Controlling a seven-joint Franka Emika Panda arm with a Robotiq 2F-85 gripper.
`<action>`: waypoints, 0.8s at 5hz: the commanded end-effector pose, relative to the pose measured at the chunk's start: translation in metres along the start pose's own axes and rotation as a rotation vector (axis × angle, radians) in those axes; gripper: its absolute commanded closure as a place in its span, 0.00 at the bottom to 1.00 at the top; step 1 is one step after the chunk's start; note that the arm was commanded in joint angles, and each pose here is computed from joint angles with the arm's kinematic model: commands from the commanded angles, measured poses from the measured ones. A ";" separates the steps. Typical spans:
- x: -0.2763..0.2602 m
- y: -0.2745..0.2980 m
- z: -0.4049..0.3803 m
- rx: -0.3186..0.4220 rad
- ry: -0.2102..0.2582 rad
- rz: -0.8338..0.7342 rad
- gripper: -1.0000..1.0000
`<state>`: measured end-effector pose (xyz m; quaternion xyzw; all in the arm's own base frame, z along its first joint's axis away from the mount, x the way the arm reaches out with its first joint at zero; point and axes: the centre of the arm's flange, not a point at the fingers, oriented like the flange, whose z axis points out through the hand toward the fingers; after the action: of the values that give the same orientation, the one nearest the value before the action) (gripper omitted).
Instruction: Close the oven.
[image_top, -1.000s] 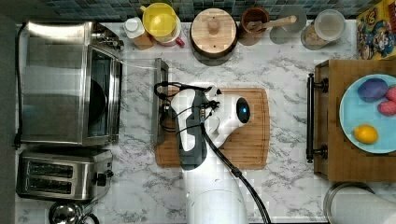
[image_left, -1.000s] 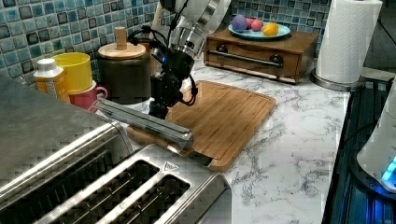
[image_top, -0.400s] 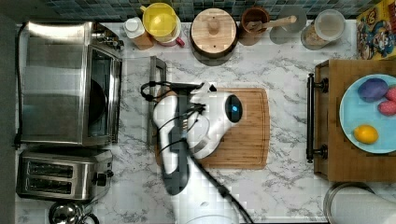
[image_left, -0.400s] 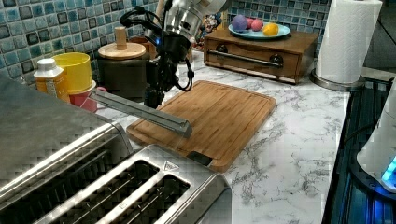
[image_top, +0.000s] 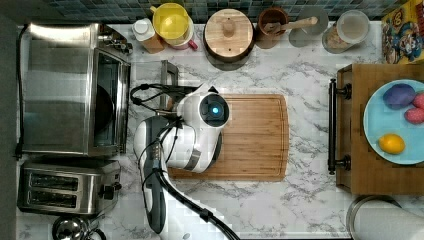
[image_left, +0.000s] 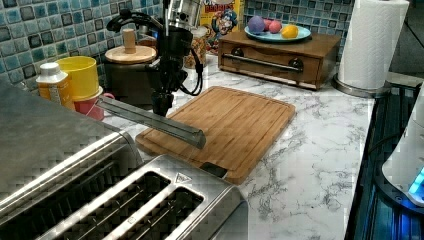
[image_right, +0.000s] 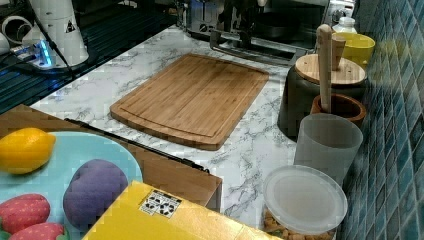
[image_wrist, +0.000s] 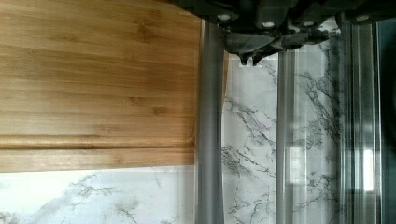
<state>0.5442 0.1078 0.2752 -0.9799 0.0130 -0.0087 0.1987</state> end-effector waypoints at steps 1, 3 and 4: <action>0.021 -0.188 -0.098 0.136 0.213 -0.234 1.00; 0.004 -0.234 -0.140 0.088 0.296 -0.348 1.00; -0.005 -0.266 -0.142 0.002 0.288 -0.390 1.00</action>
<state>0.5465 0.1371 0.3101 -0.9888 -0.0431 -0.0302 0.1395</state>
